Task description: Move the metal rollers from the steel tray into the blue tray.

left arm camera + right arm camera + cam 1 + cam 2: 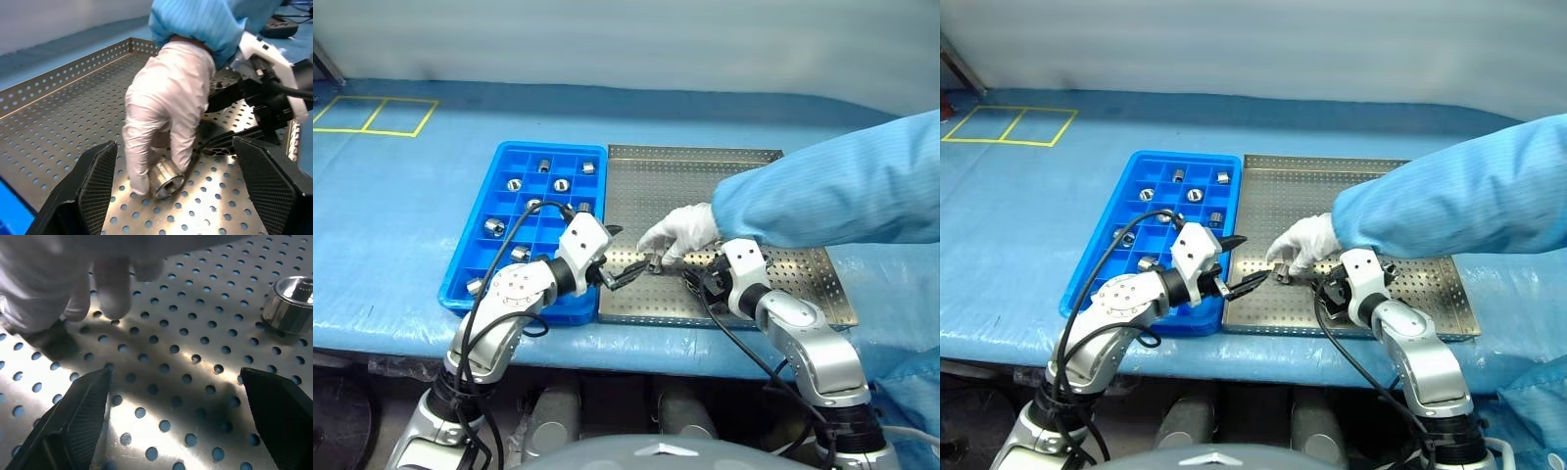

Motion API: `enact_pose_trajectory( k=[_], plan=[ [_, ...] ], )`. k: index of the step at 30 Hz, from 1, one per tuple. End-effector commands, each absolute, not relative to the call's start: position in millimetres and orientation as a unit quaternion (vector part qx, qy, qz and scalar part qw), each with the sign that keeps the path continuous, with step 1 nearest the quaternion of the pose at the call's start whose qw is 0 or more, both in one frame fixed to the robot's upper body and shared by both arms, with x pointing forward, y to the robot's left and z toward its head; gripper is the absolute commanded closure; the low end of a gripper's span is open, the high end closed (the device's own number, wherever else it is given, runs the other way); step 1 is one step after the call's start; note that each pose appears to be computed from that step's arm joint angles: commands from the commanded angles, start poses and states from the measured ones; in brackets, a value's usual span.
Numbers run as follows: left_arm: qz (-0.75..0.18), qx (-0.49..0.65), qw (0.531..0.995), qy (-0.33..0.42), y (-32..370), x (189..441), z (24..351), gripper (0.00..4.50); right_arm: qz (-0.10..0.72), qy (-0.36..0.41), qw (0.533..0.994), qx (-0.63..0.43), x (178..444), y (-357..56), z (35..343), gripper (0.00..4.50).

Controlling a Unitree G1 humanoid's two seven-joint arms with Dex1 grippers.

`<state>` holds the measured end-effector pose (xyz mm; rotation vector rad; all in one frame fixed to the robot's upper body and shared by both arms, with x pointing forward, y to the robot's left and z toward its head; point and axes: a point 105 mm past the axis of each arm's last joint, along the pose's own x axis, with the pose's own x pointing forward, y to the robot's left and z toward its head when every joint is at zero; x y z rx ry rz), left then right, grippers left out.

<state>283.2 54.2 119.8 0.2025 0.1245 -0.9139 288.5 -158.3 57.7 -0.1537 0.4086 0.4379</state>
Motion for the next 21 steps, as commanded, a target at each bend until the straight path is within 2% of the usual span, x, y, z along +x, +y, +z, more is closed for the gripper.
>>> enact_pose_trajectory(
  k=[1, 8, 14, 21],
  plan=[
    [-0.41, 0.106, 0.904, 0.059, 64, 289, 123, 0.41, 0.26, 0.149, 0.952, -0.068, 292, -138, 82, 0.0],
    [-0.405, 0.107, 0.906, 0.063, 65, 287, 120, 0.41, 0.315, 0.123, 0.94, -0.054, 294, -111, 94, 0.0],
    [-0.399, 0.107, 0.908, 0.065, 68, 285, 119, 0.41, 0.342, 0.137, 0.928, -0.049, 293, -98, 84, 0.0],
    [-0.388, 0.109, 0.912, 0.071, 74, 285, 116, 0.41, 0.38, 0.123, 0.917, -0.019, 305, -73, 80, 0.0]
  ],
)
